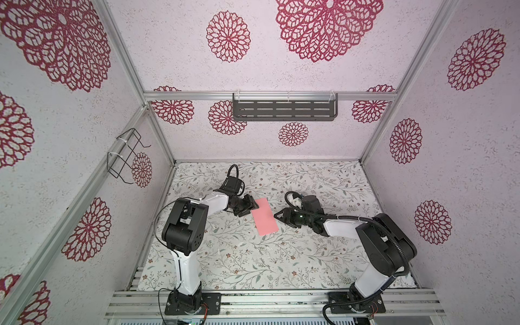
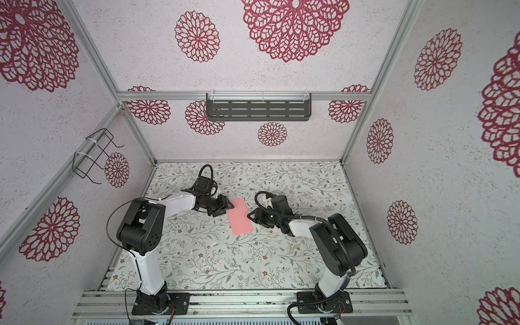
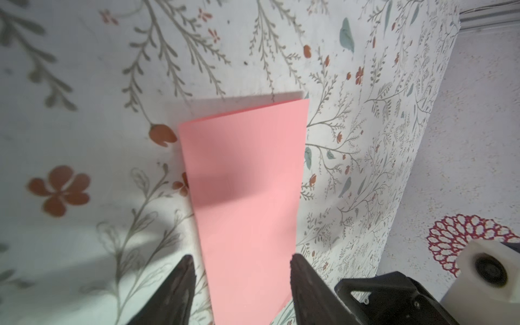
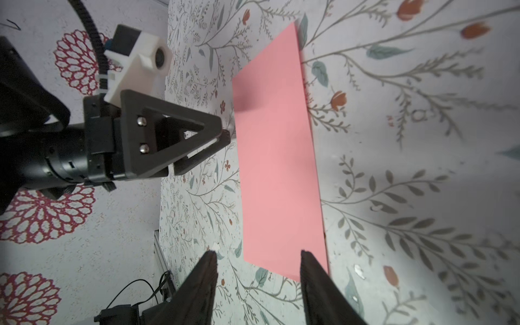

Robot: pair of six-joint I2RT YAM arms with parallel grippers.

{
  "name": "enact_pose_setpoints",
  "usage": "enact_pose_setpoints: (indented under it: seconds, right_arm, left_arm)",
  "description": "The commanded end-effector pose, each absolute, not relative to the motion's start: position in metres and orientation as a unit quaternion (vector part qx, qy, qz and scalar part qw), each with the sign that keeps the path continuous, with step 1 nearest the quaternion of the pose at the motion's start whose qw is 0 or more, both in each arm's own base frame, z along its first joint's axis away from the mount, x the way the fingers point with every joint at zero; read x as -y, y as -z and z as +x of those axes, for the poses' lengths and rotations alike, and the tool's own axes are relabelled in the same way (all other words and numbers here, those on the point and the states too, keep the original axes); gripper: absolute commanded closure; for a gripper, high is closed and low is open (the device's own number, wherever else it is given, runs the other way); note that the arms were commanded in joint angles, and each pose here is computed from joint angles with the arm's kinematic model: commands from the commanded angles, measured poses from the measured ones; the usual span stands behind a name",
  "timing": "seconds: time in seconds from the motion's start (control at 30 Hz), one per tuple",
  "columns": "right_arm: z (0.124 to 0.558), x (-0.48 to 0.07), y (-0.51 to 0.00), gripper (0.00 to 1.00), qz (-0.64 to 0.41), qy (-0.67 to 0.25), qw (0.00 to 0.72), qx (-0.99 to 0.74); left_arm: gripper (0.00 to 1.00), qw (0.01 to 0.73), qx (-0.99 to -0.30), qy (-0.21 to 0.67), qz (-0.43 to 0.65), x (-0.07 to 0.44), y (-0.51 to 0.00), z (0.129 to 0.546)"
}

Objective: Fold a paper plane with a square sheet of paper (pick it up from the middle)

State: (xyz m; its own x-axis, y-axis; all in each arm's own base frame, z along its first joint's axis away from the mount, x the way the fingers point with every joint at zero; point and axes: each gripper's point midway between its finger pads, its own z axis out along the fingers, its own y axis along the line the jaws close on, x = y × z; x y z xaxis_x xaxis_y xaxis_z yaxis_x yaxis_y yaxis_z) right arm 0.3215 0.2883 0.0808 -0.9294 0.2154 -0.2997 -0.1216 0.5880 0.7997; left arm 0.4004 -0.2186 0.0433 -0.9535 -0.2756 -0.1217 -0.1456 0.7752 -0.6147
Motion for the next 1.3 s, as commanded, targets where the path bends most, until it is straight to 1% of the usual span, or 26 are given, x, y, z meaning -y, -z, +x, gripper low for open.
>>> enact_pose_setpoints:
  seconds: [0.0,0.07,0.17,0.33,0.4,0.43,0.87,1.27]
  right_arm:
    - [0.323,-0.283,-0.082,0.49,0.048,-0.446,0.187,-0.874]
    - [0.321,-0.283,-0.078,0.50,0.049,-0.446,0.177,-0.876]
    - [0.319,-0.286,-0.074,0.51,0.049,-0.451,0.164,-0.876]
    - [0.318,-0.291,-0.072,0.52,0.047,-0.464,0.151,-0.872]
    - [0.316,-0.292,-0.070,0.52,0.047,-0.464,0.145,-0.873]
    - [0.315,-0.292,-0.069,0.53,0.046,-0.464,0.141,-0.873]
    - [0.305,-0.291,-0.053,0.56,0.055,-0.456,0.105,-0.882]
    - [0.295,-0.297,-0.039,0.56,0.050,-0.445,0.066,-0.892]
  left_arm:
    - [0.43,0.146,-0.929,0.324,-0.105,0.217,-0.080,0.409]
    - [0.44,0.153,-0.925,0.330,-0.106,0.220,-0.085,0.409]
    - [0.48,0.151,-0.919,0.349,-0.104,0.230,-0.084,0.411]
    - [0.56,0.128,-0.928,0.335,-0.105,0.236,-0.060,0.414]
    - [0.59,0.127,-0.929,0.331,-0.104,0.236,-0.058,0.415]
    - [0.60,0.109,-0.934,0.321,-0.110,0.235,-0.039,0.413]
    - [0.61,0.070,-0.946,0.293,-0.123,0.227,-0.001,0.396]
    - [0.61,0.066,-0.948,0.286,-0.124,0.225,0.004,0.393]
